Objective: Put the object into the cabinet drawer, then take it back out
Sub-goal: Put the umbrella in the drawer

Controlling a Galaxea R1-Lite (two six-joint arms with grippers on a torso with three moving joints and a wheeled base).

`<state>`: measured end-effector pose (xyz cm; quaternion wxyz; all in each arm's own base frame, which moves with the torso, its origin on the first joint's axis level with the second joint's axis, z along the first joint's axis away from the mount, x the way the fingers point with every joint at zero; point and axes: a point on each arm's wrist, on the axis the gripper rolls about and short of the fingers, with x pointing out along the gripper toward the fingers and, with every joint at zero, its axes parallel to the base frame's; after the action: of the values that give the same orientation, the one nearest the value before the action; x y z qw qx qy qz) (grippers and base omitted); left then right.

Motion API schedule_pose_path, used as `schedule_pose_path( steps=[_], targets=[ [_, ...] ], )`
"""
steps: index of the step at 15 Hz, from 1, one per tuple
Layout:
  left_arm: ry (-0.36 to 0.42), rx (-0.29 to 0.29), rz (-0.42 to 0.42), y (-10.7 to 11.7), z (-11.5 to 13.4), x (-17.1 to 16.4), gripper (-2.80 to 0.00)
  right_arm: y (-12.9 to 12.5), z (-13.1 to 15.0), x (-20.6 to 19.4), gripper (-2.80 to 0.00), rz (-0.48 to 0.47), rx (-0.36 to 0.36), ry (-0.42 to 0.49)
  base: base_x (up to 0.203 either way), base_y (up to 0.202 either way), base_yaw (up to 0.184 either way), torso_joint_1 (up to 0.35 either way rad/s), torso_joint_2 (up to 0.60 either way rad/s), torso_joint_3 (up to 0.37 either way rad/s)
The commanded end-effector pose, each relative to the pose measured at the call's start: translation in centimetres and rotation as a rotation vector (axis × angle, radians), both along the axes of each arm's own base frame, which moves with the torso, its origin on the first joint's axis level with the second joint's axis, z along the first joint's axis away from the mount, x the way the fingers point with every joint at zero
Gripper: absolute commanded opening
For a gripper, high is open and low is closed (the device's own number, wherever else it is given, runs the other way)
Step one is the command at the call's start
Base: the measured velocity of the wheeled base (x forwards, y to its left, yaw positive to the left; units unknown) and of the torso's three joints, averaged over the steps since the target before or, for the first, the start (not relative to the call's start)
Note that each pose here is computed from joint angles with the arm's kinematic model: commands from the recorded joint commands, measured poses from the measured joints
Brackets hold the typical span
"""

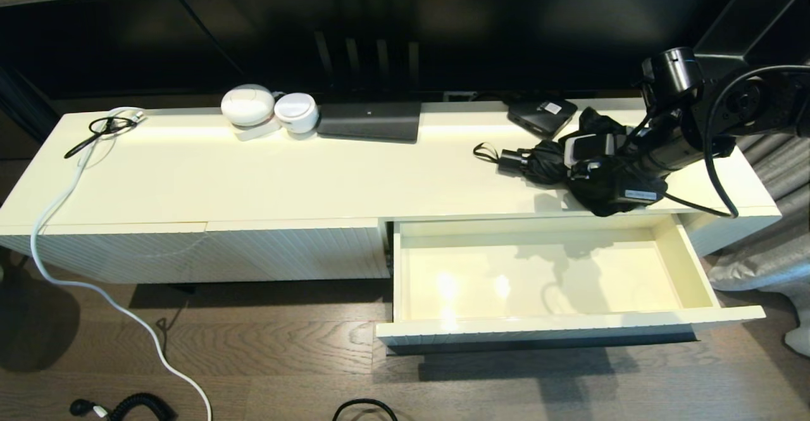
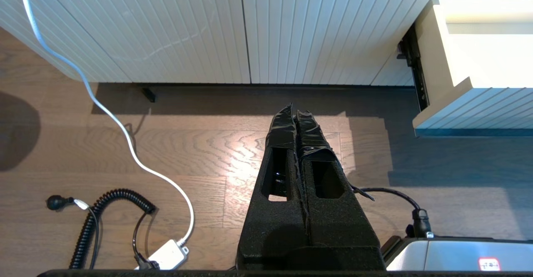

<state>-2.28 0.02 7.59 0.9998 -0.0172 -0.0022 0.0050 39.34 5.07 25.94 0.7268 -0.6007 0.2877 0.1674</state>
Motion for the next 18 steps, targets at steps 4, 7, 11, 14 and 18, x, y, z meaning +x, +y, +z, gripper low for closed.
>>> schedule_pose_path(
  steps=[4, 7, 11, 14, 18],
  targets=[
    [0.001, -0.001, 0.001, 0.0, 0.0, 0.0, -2.8, 0.0, -0.5, 0.2, -2.8, 0.001, -0.007, 0.02, 0.0, 0.0, 0.0, 0.0, 0.0, 0.0],
    [0.0, -0.001, 0.001, 0.0, 0.0, 0.0, -2.8, 0.0, -0.9, 0.3, -2.8, -0.001, -0.007, 0.033, 0.0, 0.0, 0.0, 0.0, 0.0, 0.0],
    [0.001, -0.001, 0.001, 0.0, 0.0, 0.0, -2.8, 0.0, -0.3, -0.4, -2.8, -0.001, -0.005, 0.024, 0.0, 0.0, 0.0, 0.0, 0.0, 0.0],
    [0.001, -0.001, 0.001, 0.0, 0.0, 0.0, -2.8, 0.0, 2.0, -3.0, -2.8, 0.008, 0.004, -0.018, 0.0, 0.0, 0.0, 0.0, 0.0, 0.0],
    [0.0, -0.001, 0.0, 0.0, 0.0, 0.0, -2.8, 0.0, 4.0, -7.6, -2.8, 0.039, 0.018, -0.041, 0.0, 0.0, 0.0, 0.0, 0.0, 0.0]
  ],
)
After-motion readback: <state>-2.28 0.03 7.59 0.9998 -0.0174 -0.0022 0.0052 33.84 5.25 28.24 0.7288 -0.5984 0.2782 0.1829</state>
